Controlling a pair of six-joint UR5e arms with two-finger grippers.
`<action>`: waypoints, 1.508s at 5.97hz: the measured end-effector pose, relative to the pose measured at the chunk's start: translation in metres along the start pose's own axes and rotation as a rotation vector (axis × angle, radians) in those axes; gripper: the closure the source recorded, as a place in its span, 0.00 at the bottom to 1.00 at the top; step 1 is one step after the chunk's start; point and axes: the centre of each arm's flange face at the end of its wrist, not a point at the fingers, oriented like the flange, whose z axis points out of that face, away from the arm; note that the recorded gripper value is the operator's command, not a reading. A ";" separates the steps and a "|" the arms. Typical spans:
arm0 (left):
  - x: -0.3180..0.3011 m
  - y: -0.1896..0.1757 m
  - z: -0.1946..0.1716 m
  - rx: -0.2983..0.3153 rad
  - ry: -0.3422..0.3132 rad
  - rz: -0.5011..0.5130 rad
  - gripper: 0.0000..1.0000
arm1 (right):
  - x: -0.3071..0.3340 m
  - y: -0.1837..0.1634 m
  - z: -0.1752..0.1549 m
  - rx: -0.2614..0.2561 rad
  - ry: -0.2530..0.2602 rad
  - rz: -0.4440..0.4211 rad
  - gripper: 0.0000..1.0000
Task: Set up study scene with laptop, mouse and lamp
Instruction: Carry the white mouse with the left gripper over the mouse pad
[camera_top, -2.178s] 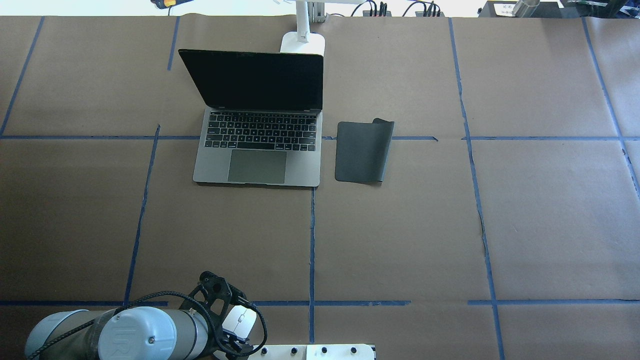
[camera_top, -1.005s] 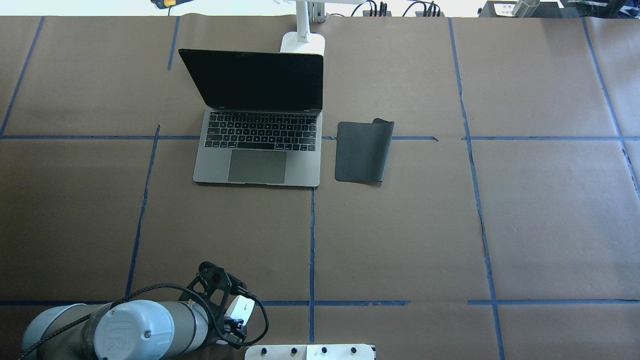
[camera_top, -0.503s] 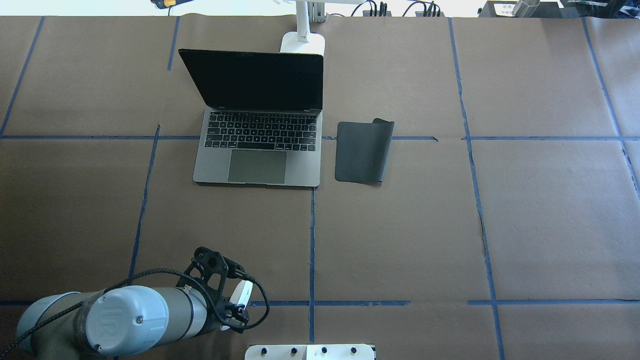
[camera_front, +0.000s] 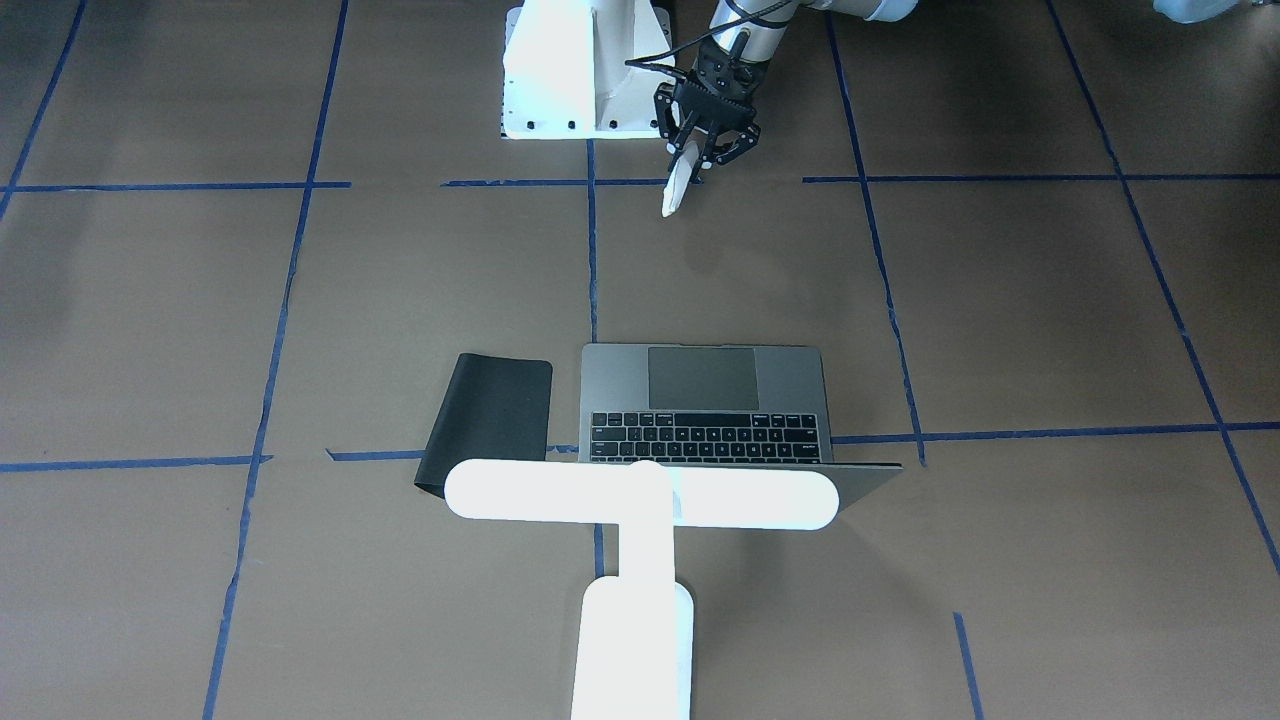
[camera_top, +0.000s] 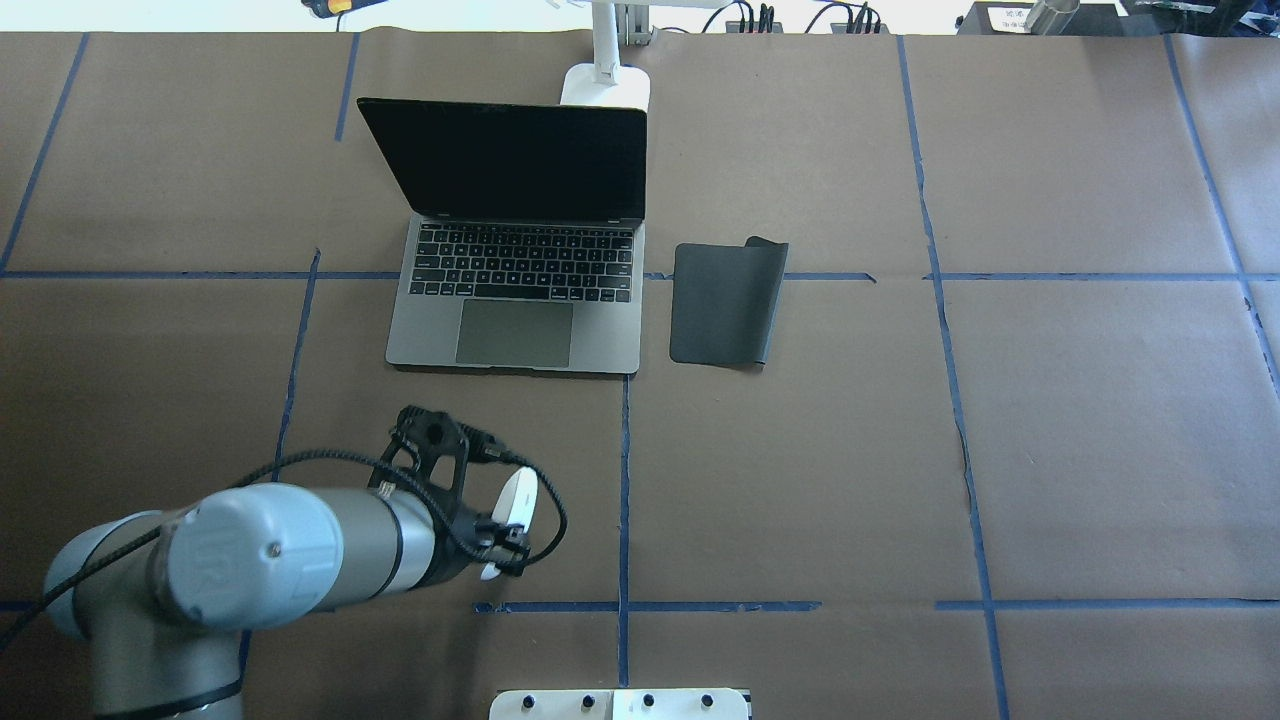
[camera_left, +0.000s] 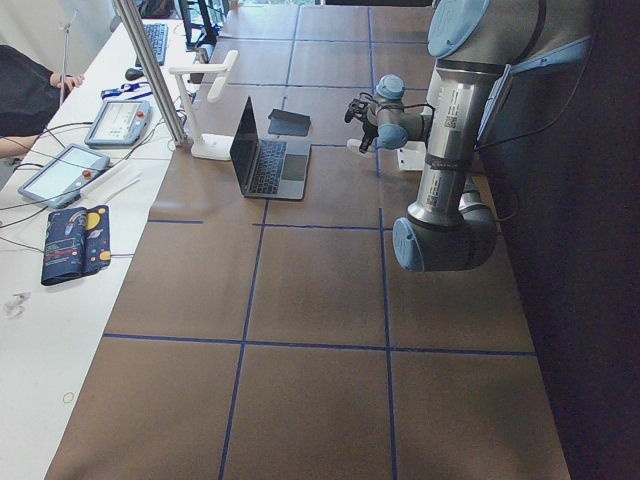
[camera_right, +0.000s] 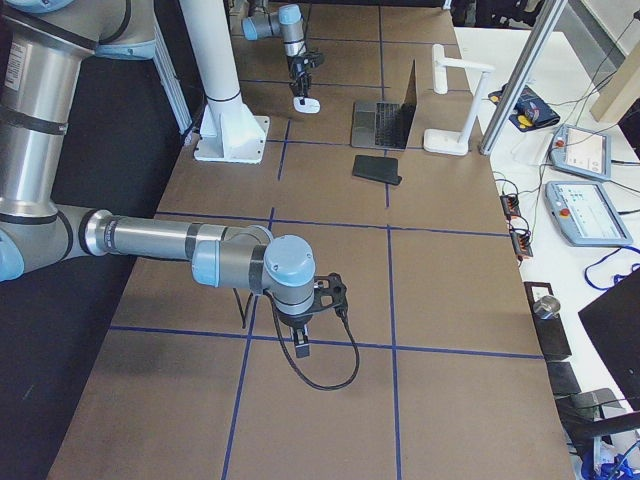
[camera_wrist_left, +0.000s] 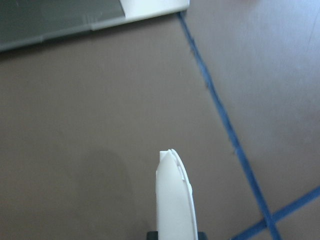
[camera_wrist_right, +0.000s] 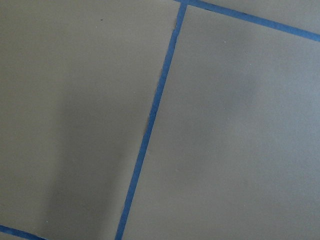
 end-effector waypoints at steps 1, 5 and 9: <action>0.013 -0.043 0.009 0.042 -0.003 -0.026 1.00 | 0.000 0.000 0.000 -0.001 0.000 0.000 0.00; 0.113 -0.232 0.104 0.071 -0.094 -0.188 1.00 | 0.001 0.000 0.001 -0.003 0.000 0.002 0.00; 0.171 -0.325 0.174 0.054 -0.150 -0.294 0.37 | 0.004 0.002 0.006 -0.010 -0.005 0.010 0.00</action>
